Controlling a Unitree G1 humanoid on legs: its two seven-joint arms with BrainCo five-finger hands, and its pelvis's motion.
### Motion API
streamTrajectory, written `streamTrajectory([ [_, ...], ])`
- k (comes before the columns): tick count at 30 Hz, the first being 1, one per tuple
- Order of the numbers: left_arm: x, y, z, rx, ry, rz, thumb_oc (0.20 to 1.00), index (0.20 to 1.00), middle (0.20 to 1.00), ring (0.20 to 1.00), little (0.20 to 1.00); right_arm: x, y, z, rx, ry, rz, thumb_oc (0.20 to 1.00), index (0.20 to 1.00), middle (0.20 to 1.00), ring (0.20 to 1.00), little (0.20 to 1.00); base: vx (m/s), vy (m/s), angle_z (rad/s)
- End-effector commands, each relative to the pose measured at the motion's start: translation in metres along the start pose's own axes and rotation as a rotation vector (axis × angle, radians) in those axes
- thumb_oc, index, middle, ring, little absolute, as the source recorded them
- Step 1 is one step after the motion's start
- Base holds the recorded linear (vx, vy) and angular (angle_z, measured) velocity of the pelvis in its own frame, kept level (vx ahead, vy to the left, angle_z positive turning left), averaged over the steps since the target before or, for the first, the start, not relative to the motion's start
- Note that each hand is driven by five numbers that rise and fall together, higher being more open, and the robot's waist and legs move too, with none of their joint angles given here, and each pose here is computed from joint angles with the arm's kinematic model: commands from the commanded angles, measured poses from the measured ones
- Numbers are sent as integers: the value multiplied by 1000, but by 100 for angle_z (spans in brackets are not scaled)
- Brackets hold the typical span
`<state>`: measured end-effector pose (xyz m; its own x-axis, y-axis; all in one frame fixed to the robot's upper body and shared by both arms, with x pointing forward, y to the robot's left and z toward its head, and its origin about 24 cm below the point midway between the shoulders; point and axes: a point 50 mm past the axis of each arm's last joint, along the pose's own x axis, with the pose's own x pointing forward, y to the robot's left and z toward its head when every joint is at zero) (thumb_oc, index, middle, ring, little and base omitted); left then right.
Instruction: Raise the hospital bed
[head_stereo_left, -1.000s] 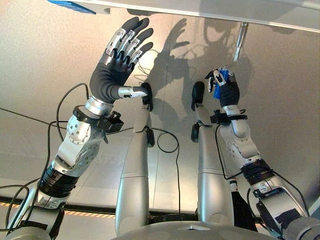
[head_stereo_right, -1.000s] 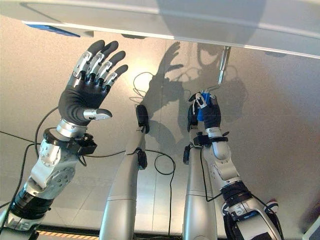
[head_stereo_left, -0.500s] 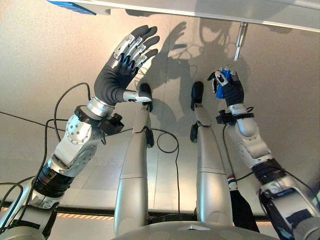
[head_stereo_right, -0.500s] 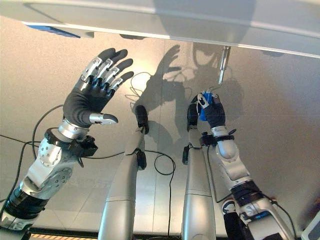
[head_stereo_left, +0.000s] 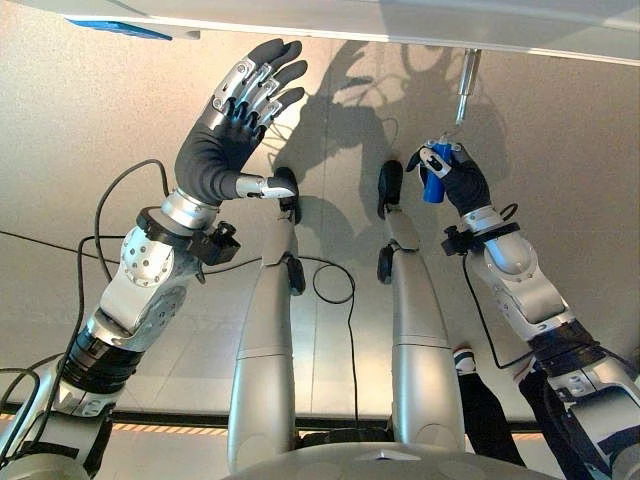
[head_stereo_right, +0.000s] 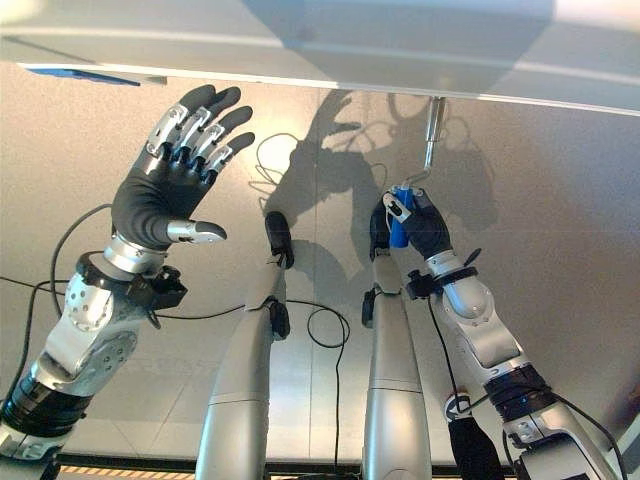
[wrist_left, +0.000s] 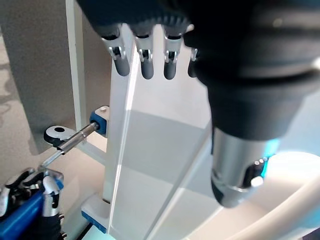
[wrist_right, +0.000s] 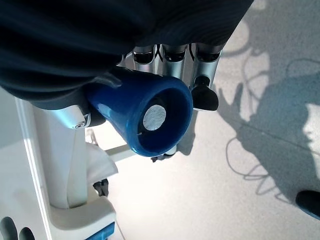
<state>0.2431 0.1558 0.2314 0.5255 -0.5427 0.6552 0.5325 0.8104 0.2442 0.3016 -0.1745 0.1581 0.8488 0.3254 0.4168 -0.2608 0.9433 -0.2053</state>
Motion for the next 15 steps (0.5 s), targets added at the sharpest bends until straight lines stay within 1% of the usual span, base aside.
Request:
streamTrajectory([
  [1, -2, -12, 23, 33, -118, -70, 1000, 1000, 1000, 1000, 1000, 0, -12, 70, 100, -372, 22, 200, 200, 200, 200, 200, -1, -32, 0],
  [5, -4, -10, 21, -4, -115, -54, 1000, 1000, 1000, 1000, 1000, -2, -27, 68, 202, -410, -97, 200, 200, 200, 200, 200, 0, 0, 0],
  [10, -3, -11, 18, -41, -117, -58, 1000, 1000, 1000, 1000, 1000, -7, -39, 73, 296, -486, -175, 200, 200, 200, 200, 200, -1, -6, 0],
  [11, -3, -12, 17, -50, -115, -62, 1000, 1000, 1000, 1000, 1000, -9, -44, 73, 334, -510, -212, 200, 200, 200, 200, 200, 0, 0, 0],
  [14, -3, -12, 16, -57, -114, -60, 1000, 1000, 1000, 1000, 1000, -11, -48, 71, 355, -517, -247, 200, 200, 200, 200, 200, -2, -12, 0],
  [15, -3, -12, 16, -64, -115, -59, 1000, 1000, 1000, 1000, 1000, -13, -52, 69, 362, -517, -283, 200, 200, 200, 200, 200, 0, 0, 0],
])
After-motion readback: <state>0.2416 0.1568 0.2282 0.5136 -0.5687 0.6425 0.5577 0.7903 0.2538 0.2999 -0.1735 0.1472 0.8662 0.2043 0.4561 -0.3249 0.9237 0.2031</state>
